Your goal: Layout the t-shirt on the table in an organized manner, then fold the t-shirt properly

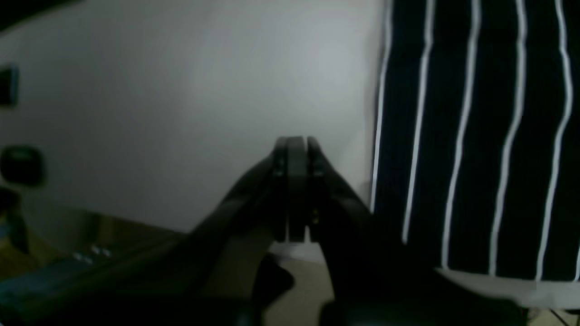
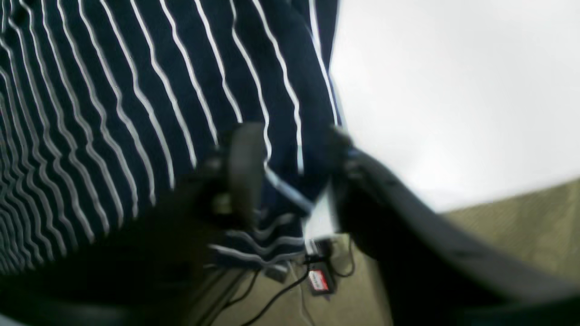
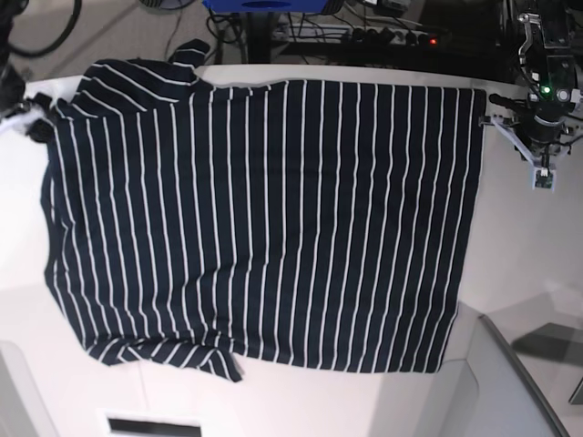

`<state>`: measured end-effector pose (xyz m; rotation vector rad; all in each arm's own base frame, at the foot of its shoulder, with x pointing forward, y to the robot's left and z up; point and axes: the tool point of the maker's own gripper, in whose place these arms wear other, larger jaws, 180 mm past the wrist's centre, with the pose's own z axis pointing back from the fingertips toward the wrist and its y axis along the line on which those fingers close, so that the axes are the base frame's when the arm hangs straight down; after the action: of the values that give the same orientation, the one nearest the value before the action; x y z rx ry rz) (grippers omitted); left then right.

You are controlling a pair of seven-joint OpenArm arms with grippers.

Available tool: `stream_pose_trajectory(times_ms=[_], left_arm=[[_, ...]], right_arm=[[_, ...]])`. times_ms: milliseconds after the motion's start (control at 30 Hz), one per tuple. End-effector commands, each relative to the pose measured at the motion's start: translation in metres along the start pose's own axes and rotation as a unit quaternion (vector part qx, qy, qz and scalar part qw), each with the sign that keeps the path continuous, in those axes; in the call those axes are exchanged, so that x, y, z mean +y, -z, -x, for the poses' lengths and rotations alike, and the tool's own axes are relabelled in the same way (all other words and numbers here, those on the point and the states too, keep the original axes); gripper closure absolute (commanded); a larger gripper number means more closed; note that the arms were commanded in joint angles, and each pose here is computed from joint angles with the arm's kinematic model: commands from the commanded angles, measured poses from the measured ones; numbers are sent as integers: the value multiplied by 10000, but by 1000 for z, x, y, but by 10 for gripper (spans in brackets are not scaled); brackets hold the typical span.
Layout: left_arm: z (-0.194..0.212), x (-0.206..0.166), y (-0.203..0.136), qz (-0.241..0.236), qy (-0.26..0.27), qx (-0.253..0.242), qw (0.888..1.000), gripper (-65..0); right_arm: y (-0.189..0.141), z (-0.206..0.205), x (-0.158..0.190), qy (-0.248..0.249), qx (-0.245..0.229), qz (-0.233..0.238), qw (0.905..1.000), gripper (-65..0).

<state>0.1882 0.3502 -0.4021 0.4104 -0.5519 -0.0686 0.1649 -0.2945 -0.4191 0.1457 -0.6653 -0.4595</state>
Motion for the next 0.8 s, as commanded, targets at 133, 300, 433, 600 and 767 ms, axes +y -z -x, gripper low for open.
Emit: stream_pose_trajectory(times_ms=[133,300,433,600,767], left_arm=[[3,-2,0,-3,2,2,10000,0],[2,-2,0,-16,-52,-13,10000,0],[2,-4,0,3,-39,-12,10000,0],[2,-4,0,9,-35,-12,10000,0],[3,-3,0,-1,-38,2,10000,0]], right_arm=[[-7,16,-7,140,-42,83,9999,-375],[-2,35,-13,207,207,49,9996,-375],[-4,54,-1,2,390,-270,9989,-374],[8,81,3,-250,830,-243,9959,-374],[20,90,8,-312,983,-265,9943,-374]])
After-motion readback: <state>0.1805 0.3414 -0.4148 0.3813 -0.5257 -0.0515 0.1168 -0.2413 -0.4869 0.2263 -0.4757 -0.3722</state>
